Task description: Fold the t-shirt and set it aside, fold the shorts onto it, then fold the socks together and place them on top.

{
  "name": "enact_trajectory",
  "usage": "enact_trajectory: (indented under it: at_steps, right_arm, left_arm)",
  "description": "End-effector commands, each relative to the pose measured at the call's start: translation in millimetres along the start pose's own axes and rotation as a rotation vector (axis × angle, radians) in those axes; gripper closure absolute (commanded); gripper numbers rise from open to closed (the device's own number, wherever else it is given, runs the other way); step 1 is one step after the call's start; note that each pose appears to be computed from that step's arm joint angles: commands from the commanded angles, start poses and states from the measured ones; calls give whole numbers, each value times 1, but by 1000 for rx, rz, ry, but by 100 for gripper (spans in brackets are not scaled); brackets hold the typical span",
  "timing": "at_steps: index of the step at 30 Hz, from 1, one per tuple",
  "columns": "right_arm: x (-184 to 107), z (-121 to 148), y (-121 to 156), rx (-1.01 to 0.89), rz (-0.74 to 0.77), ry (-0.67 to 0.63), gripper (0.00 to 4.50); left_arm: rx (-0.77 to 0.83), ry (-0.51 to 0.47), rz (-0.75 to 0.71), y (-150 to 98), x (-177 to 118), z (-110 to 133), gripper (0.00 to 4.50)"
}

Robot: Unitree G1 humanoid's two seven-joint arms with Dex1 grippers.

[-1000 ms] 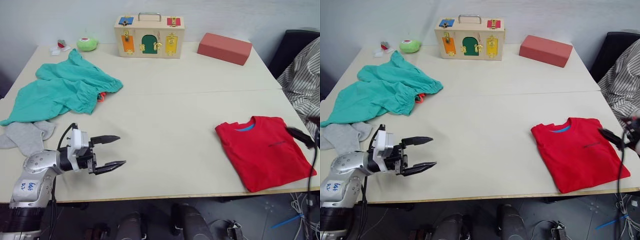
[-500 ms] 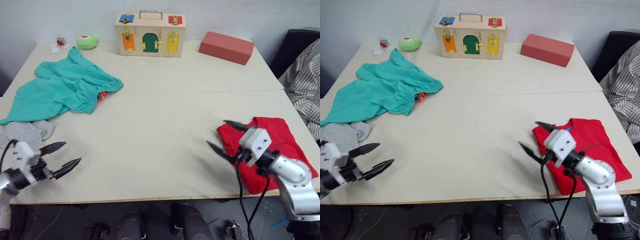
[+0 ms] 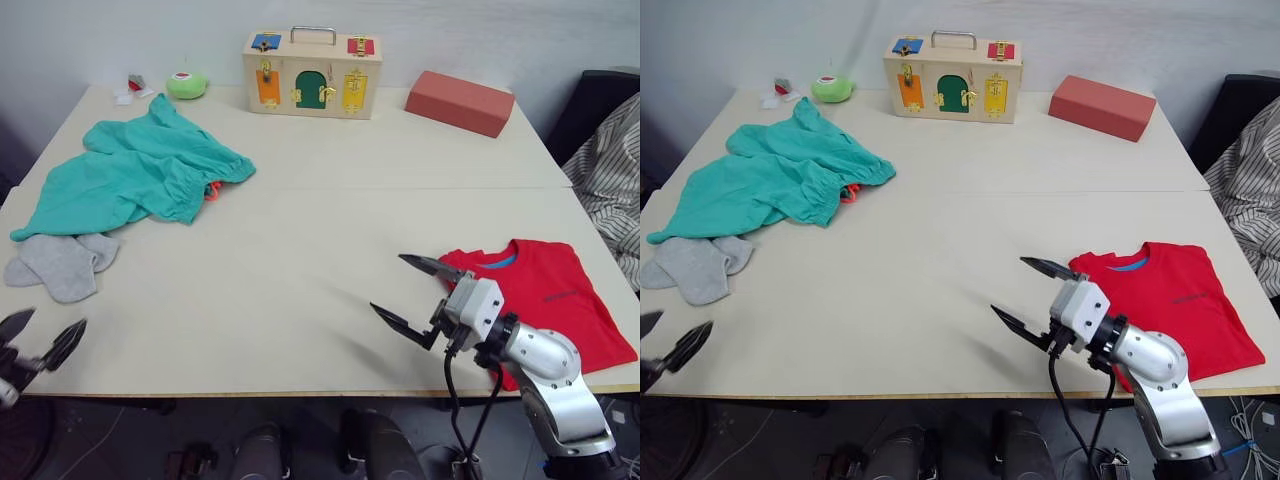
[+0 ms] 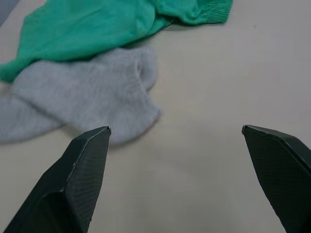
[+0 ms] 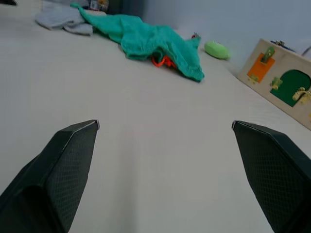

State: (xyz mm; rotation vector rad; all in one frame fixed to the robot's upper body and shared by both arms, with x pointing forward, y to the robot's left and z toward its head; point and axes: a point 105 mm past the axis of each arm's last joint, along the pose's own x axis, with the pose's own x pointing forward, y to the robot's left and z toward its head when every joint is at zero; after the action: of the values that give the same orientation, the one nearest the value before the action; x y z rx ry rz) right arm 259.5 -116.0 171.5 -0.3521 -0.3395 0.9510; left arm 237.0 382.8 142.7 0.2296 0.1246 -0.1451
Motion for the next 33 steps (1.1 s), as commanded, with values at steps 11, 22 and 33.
enact_trajectory:
  at_steps: [11,22,33]
  right_arm:
    - [21,21,-13,-12,-45,-68,2]
    - [11,21,-12,-17,-139,-34,1]
    - [0,20,-5,0,-205,-4,0]
  left_arm:
    - [451,123,-158,-1,144,67,0]
    - [374,217,-246,-55,200,61,16]
    - [213,283,-170,-58,204,35,340]
